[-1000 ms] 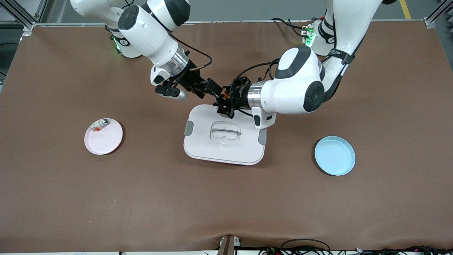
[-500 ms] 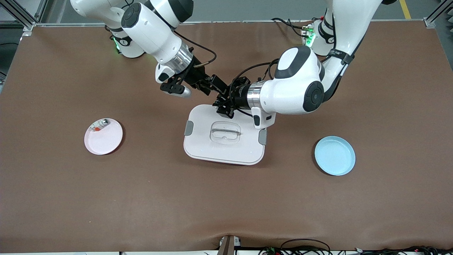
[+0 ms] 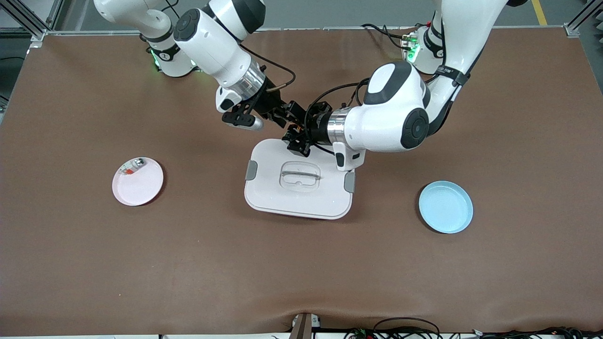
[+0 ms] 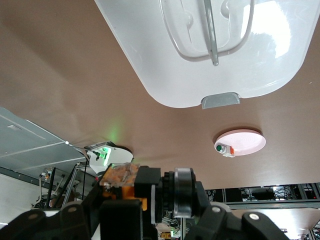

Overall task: Transfer orange switch to right arm and place
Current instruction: 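Close the right gripper on the switch held by the left gripper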

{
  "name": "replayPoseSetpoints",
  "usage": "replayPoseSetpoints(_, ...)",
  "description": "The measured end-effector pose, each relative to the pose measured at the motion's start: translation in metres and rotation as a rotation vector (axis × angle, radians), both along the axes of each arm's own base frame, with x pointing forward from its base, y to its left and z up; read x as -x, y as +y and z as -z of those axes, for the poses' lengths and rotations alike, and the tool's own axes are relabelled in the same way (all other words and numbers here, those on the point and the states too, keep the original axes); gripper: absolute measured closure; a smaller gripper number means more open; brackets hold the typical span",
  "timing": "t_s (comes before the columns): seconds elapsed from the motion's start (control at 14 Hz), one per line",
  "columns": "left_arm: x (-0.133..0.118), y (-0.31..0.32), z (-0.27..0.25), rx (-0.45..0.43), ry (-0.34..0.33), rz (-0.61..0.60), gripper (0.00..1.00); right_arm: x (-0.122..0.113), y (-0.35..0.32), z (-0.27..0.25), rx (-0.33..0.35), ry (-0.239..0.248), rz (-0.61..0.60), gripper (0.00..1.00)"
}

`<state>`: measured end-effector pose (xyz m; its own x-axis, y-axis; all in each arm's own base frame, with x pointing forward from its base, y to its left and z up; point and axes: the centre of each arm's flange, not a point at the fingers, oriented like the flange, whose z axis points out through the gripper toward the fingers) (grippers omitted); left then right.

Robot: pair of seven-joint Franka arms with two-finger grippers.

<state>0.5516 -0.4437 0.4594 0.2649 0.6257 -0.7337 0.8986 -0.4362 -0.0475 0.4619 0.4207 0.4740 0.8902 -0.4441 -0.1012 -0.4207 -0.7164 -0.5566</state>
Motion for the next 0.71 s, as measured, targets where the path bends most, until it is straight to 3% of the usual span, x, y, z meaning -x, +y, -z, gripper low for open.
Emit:
replayPoseSetpoints(0.14,-0.0009,-0.0001,0.0004,0.002,-0.003,-0.005,0.28,-0.0007,0.0002,0.0005,0.000,0.000,0.001,0.04)
replayPoseSetpoints(0.5,-0.0026,0.0002,0.0033,0.003,0.000,-0.010,0.28,-0.0026,0.0003,-0.0038,-0.005,-0.004,0.002,0.57)
replayPoseSetpoints(0.71,-0.0032,0.0007,0.0027,0.006,0.001,-0.013,0.28,-0.0031,0.0003,-0.0046,-0.006,-0.007,0.001,0.58)
